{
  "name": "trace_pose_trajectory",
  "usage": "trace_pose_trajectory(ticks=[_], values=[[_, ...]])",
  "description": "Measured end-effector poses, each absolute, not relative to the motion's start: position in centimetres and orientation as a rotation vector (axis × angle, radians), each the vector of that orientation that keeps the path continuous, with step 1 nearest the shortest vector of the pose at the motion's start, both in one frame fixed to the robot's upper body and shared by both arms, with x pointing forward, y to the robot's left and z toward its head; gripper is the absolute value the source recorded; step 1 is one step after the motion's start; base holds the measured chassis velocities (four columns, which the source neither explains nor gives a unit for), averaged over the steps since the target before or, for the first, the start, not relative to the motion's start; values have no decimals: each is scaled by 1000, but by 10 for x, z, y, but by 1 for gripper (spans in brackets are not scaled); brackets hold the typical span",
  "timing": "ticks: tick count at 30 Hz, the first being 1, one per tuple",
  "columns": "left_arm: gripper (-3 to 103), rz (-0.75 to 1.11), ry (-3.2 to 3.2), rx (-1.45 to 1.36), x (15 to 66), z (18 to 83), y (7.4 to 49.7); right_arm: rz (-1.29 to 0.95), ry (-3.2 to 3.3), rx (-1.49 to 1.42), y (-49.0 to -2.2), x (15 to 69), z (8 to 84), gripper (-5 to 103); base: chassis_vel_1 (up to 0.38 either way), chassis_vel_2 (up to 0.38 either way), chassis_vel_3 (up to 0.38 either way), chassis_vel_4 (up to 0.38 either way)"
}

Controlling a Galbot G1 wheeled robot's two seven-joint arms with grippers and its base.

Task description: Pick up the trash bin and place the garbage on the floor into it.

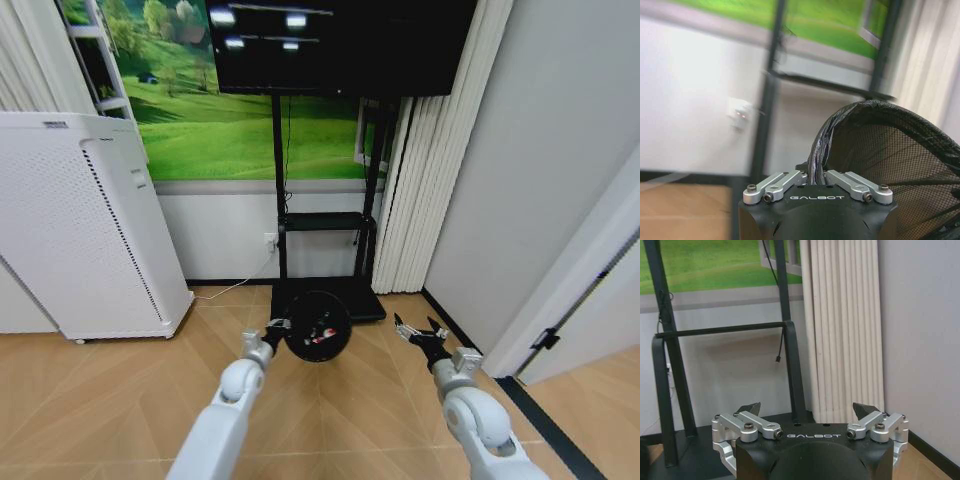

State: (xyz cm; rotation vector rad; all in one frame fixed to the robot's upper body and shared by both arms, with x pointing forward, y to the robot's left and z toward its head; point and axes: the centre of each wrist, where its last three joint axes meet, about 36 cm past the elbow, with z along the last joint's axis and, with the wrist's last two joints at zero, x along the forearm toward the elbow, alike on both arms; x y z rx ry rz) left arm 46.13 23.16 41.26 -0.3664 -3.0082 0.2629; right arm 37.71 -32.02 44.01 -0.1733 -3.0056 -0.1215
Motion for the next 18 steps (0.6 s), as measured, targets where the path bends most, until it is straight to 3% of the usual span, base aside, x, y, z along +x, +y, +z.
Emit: trace_pose_trajectory(ticks=[7, 13, 18], values=[[4, 228, -3053, -305, 448, 423, 256, -118, -2995, -187, -321, 376, 434, 100, 0, 0, 0, 0], [4, 174, -3084, -154, 403, 424, 306, -143, -2976, -159, -310, 376, 427, 100, 0, 0, 0, 0], [4, 165, -3089, -129, 399, 425, 314, -144, -2977, -151, -309, 375, 430, 100, 0, 0, 0, 0]])
